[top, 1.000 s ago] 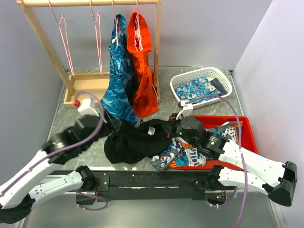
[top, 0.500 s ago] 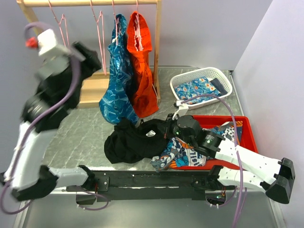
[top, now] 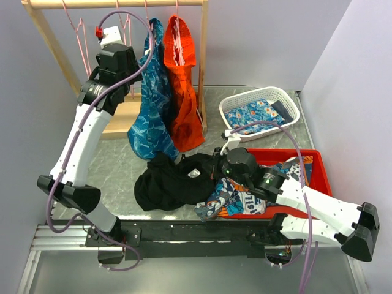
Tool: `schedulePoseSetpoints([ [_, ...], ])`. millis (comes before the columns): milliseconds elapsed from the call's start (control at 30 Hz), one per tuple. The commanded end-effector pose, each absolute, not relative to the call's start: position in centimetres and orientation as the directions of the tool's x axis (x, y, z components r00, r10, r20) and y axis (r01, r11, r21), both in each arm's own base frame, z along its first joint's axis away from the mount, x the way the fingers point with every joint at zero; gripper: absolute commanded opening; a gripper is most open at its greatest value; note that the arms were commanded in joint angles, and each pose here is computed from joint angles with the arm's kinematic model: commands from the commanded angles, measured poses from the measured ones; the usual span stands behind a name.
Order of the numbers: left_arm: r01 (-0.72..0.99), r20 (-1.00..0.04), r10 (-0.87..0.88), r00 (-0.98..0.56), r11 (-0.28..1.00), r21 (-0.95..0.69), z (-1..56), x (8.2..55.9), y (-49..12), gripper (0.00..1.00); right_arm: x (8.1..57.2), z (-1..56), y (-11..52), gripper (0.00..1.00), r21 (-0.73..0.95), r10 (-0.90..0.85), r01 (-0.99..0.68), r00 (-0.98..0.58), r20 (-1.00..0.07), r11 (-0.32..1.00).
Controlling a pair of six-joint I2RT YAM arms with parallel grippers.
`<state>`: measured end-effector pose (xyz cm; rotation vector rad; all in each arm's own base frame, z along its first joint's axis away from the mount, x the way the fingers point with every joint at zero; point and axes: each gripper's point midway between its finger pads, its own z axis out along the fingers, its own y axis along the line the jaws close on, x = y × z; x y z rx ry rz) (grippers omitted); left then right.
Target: Place the shorts on the hanger
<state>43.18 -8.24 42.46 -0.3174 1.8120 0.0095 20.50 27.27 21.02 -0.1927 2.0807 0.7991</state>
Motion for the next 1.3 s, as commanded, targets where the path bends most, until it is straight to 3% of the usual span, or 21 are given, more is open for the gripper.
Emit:
schedulePoseSetpoints([
  [0,-0.182,-0.965,-0.206,-0.163,0.968,-0.176,45.0,43.9,-8.1,0.6,20.5,23.5,27.1,0.0,0.505,0.206,-0.421,-0.578,-0.79,0.754],
  [800,-0.17,-0.947,-0.183,-0.265,0.975,-0.141,39.3,46.8,-7.8,0.45,20.0,23.7,27.4,0.0,0.524,0.205,-0.429,-0.596,-0.776,0.736],
  [967,-0.187,-0.949,-0.173,-0.262,0.974,-0.126,39.1,46.8,-7.4,0.37,20.0,23.5,27.4,0.0,0.525,0.206,-0.425,-0.599,-0.774,0.737],
  [1200,-0.184,-0.946,-0.16,-0.282,0.977,-0.11,38.5,47.2,-7.5,0.18,20.0,23.8,27.3,0.0,0.524,0.209,-0.423,-0.596,-0.776,0.739],
  [1267,-0.189,-0.943,-0.157,-0.294,0.977,-0.104,38.0,47.4,-7.5,0.18,20.0,23.7,27.3,0.0,0.523,0.207,-0.422,-0.597,-0.775,0.741],
])
